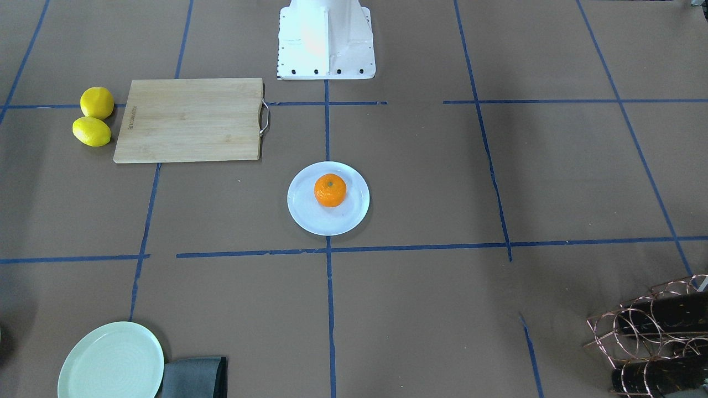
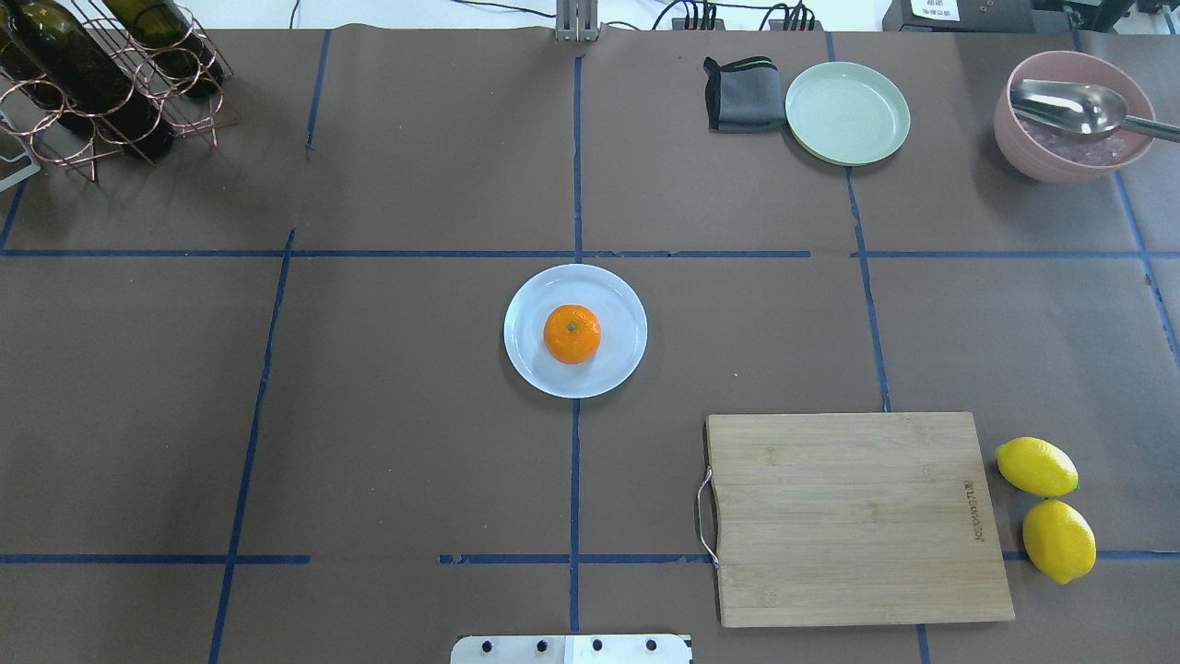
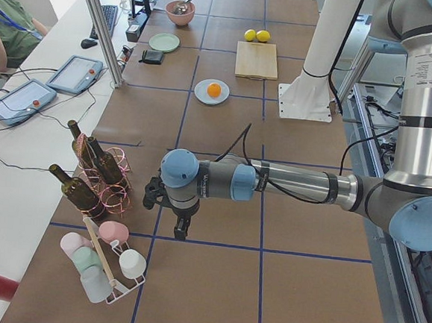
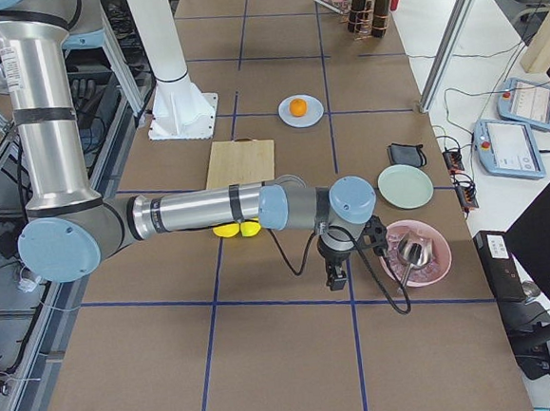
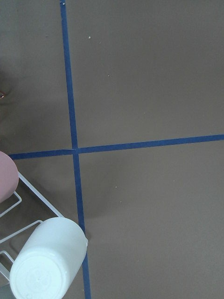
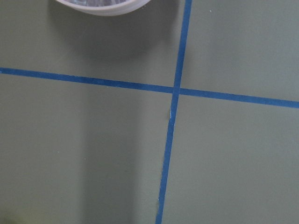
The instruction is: Pick orange to plate
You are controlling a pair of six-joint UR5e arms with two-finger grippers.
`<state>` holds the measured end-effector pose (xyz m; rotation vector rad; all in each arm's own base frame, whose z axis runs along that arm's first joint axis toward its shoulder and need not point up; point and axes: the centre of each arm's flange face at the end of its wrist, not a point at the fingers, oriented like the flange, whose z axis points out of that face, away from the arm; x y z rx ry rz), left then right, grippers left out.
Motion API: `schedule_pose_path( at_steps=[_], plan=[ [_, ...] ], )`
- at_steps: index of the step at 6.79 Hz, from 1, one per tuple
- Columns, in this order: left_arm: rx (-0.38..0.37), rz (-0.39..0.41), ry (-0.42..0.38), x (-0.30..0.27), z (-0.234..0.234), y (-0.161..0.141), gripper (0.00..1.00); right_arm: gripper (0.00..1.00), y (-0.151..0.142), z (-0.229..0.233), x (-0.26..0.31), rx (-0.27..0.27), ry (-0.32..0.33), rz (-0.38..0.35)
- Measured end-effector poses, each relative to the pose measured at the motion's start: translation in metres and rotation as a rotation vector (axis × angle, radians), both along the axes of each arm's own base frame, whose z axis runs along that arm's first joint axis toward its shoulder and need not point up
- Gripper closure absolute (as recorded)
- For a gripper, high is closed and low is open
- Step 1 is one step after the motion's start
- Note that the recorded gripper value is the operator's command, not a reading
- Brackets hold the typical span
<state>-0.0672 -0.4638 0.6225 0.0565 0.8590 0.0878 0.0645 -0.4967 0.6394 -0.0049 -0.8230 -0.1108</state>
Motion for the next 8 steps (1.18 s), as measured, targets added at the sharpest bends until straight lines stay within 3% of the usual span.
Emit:
schedule_pose_path(
  at_steps=[2, 5, 8],
  plan=[
    [-0.002, 0.0, -0.001, 0.0001, 0.0018, -0.0013, 0.0, 0.0, 0.0127, 0.0137, 0.0068, -0.014, -0.005, 0.032],
    [-0.002, 0.0, -0.001, 0.0001, 0.0023, -0.0017, 0.0, 0.0, 0.0091, 0.009, 0.0082, -0.019, -0.002, 0.117],
    [-0.005, 0.0, 0.0, 0.0, 0.0035, -0.0011, 0.0, 0.0, 0.0084, 0.0073, 0.0081, -0.023, -0.005, 0.13]
  ],
)
